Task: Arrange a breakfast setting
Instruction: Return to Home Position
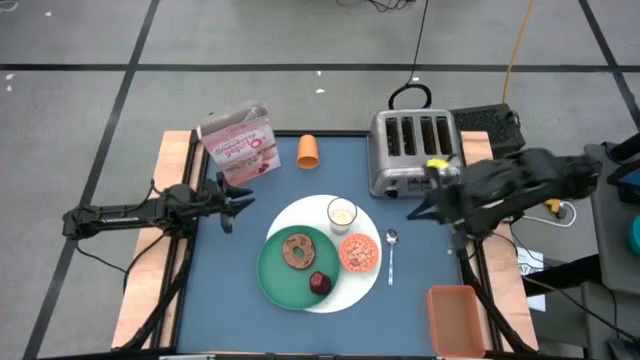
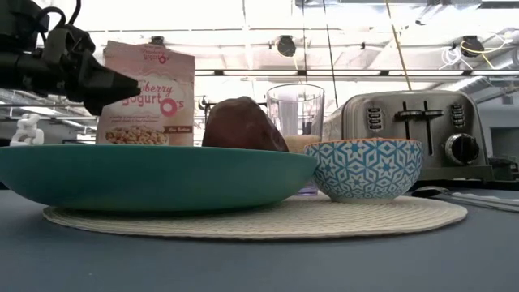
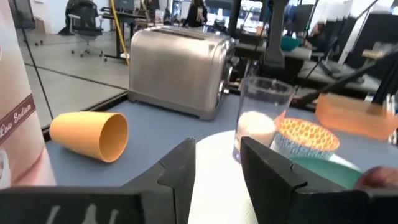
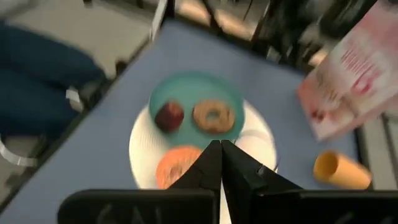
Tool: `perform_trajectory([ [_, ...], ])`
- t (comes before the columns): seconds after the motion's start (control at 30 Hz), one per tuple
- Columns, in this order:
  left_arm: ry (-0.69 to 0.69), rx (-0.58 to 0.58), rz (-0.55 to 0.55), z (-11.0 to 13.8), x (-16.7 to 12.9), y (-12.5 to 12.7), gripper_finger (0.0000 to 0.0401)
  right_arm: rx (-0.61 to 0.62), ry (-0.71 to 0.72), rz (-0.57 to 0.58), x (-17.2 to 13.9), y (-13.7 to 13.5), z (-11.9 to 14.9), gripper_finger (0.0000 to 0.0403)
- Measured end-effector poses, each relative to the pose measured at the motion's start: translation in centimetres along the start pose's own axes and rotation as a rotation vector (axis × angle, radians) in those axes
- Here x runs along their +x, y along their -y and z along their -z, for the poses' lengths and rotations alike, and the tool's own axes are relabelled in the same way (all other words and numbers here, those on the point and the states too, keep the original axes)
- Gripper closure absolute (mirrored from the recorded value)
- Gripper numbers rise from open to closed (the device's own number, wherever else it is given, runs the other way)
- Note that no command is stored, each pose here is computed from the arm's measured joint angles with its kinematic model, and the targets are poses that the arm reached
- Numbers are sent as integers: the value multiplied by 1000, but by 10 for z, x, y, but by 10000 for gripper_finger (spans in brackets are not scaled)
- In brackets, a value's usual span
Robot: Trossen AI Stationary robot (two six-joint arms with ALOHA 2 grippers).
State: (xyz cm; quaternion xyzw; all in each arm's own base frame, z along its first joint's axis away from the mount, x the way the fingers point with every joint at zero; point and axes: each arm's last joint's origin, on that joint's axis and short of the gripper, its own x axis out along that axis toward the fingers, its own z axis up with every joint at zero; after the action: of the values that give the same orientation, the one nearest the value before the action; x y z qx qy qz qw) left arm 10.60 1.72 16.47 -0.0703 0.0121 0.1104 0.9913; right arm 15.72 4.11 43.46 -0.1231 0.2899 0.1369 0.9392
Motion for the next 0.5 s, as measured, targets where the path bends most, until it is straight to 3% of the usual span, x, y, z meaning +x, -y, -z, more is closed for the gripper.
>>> perform_trajectory([
  [0.23, -78, 37, -9, 7, 0, -1, 273, -25, 202, 42, -20, -3, 22, 401],
  [0.5, -97, 59, 28, 9, 0, 0, 273, -31, 327, 73, 11, -11, 68, 401],
])
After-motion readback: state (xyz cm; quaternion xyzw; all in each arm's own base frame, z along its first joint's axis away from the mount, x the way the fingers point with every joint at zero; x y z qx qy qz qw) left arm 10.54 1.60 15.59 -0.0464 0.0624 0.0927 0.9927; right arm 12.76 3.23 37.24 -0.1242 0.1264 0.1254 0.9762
